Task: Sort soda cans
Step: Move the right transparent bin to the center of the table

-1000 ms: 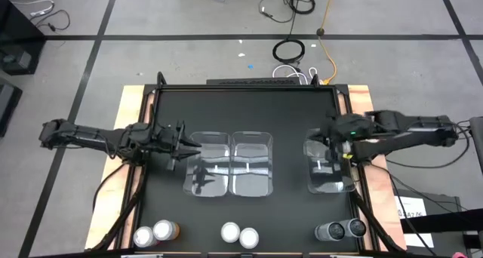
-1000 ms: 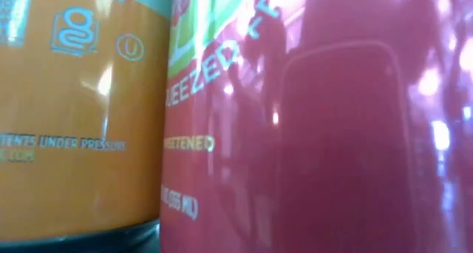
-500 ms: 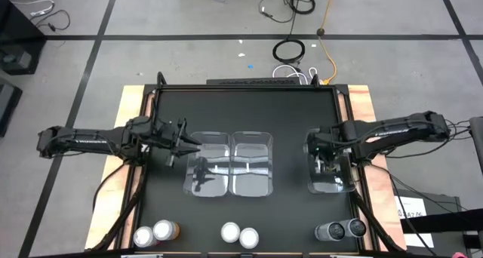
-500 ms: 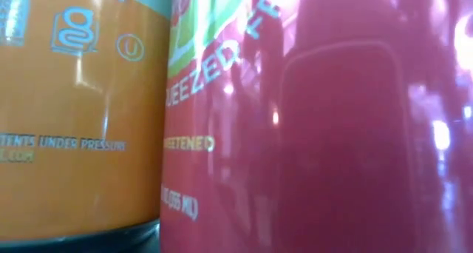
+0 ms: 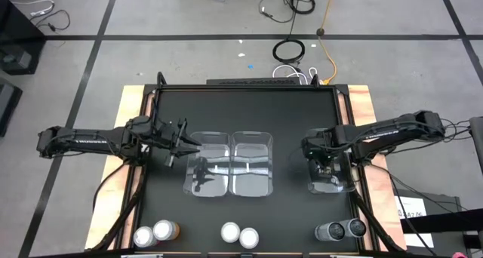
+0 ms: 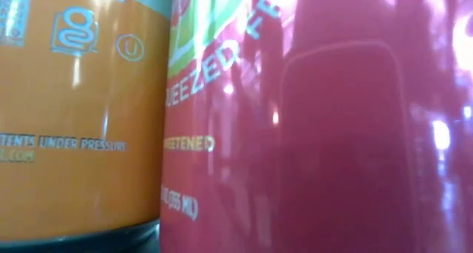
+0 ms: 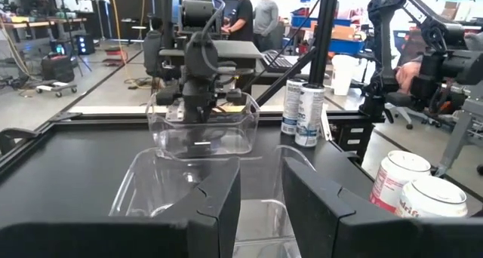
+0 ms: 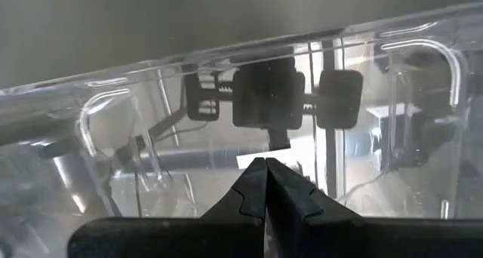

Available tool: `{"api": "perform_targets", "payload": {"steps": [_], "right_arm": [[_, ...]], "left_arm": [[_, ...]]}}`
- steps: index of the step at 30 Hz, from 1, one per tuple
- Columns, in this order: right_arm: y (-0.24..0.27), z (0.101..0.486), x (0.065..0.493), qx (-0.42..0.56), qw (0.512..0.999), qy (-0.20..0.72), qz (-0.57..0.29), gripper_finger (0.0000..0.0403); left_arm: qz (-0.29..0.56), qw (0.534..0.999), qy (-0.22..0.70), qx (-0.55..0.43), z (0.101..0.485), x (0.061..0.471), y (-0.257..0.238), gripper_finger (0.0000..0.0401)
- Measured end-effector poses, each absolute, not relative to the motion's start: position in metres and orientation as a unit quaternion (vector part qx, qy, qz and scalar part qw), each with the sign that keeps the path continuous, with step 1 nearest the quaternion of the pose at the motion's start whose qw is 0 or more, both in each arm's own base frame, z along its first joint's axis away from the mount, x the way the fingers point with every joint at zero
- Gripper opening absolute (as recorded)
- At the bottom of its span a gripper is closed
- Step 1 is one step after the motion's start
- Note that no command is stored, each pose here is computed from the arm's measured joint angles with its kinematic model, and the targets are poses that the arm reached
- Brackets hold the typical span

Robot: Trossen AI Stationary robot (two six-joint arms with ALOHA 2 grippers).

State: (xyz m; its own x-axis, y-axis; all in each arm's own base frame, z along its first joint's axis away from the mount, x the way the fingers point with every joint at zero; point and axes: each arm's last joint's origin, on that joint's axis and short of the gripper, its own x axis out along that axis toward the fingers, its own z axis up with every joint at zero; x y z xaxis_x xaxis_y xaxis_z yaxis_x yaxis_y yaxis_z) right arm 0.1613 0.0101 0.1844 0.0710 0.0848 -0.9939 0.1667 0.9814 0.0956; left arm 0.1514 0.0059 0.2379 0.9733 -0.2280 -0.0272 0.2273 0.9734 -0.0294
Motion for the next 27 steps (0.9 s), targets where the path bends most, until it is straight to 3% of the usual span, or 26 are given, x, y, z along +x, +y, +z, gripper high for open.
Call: {"api": "perform_targets", "payload": {"steps": [7, 17, 27], "right_arm": [[0.011, 0.168, 0.173, 0.091, 0.701, 0.707, -0.033, 0.0000], [0.013, 0.151, 0.202, 0.100, 0.739, 0.666, -0.014, 0.0000], [0.015, 0.163, 0.255, 0.073, 0.776, 0.626, 0.010, 0.0000]], "left_arm": [[-0.115, 0.993, 0.016, -0.013, 0.238, 0.151, 0.006, 0.0109], [-0.119, 0.993, 0.017, -0.013, 0.237, 0.151, 0.006, 0.0109], [-0.123, 0.992, 0.017, -0.013, 0.237, 0.151, 0.005, 0.0109]]}}
